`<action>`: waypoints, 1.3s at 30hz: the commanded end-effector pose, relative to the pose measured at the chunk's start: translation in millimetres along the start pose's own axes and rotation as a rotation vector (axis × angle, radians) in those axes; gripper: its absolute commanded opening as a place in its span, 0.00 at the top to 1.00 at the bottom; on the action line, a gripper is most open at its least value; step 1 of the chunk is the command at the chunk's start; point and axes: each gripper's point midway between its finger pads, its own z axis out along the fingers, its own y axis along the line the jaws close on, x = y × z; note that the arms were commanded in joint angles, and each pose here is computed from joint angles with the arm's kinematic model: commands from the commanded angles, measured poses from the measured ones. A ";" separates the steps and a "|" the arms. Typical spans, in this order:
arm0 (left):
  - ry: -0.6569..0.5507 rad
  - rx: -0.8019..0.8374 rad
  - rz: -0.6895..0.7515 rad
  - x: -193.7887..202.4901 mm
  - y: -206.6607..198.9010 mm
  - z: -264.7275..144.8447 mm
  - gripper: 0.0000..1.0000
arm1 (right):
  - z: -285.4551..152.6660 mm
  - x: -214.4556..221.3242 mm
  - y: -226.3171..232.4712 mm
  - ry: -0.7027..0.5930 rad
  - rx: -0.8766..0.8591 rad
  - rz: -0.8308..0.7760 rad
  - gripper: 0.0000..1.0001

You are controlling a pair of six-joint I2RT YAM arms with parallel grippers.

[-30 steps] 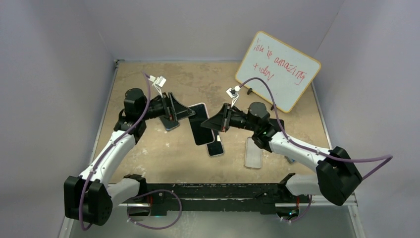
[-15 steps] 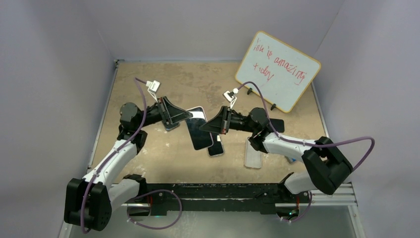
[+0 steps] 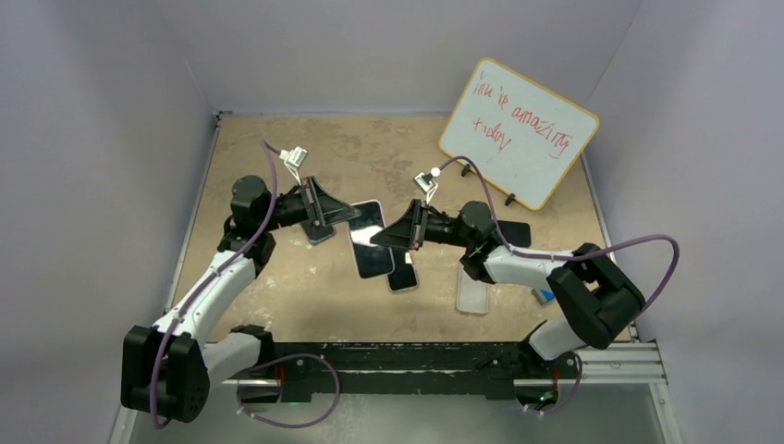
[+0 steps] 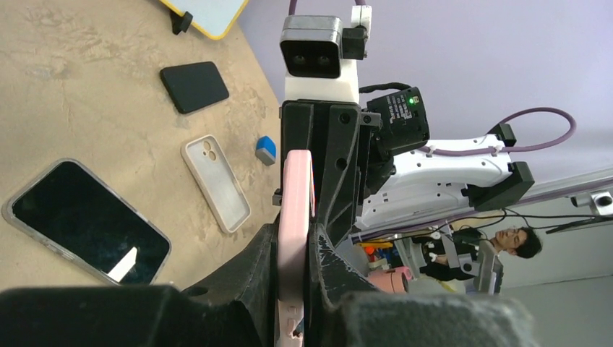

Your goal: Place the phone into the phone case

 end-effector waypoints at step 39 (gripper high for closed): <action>0.061 -0.111 -0.075 18.8 41.2 2.0 1.00 | 7.8 -73.7 -1.2 -0.254 0.030 0.008 1.00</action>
